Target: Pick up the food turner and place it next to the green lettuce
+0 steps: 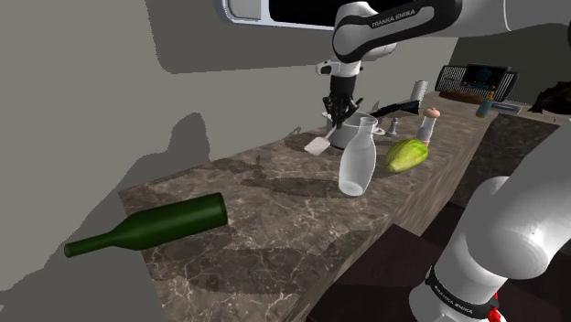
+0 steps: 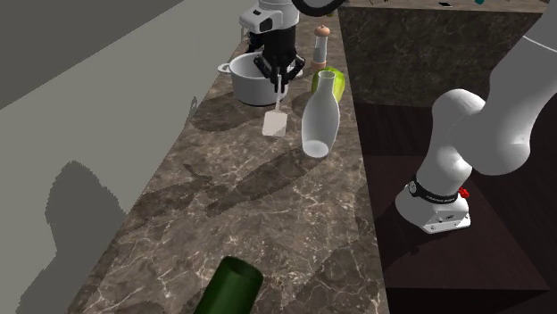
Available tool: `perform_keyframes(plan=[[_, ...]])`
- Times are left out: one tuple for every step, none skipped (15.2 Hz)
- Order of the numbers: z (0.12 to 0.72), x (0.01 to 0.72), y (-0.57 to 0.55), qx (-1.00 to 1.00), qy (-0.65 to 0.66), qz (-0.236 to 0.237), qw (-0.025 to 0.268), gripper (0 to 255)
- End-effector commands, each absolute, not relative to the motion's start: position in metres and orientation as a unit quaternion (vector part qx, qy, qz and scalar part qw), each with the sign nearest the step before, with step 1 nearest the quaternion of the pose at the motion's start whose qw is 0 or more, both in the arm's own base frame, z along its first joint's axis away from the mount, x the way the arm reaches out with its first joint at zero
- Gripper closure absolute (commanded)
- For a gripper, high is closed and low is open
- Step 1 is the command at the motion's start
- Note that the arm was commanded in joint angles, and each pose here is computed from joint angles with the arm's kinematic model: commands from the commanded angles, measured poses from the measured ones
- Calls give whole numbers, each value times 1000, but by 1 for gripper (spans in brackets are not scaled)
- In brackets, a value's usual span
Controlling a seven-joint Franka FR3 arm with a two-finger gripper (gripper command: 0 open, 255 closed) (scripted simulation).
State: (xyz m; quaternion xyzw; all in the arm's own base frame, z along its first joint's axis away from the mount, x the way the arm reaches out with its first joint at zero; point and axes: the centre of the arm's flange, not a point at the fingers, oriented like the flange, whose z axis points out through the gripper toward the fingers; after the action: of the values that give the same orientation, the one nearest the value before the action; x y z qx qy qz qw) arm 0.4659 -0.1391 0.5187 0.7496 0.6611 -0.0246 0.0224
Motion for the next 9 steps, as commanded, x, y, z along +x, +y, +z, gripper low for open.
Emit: perform_keyframes(plan=[[517,454,-165,749,662,-25,22,255],[517,449,-178,749,662,-25,22,255],[517,444,-190,749,662,-25,22,255],[517,439,-202,749,662,-25,22,255],[517,434,-214,749,662,-25,22,255],[517,430,-227,749,662,-25,22,255],[517,425,-239,749,662,-25,22,255],[517,420,-251,749,662,-25,22,255],[517,415,-263,749,662,-25,22,255]])
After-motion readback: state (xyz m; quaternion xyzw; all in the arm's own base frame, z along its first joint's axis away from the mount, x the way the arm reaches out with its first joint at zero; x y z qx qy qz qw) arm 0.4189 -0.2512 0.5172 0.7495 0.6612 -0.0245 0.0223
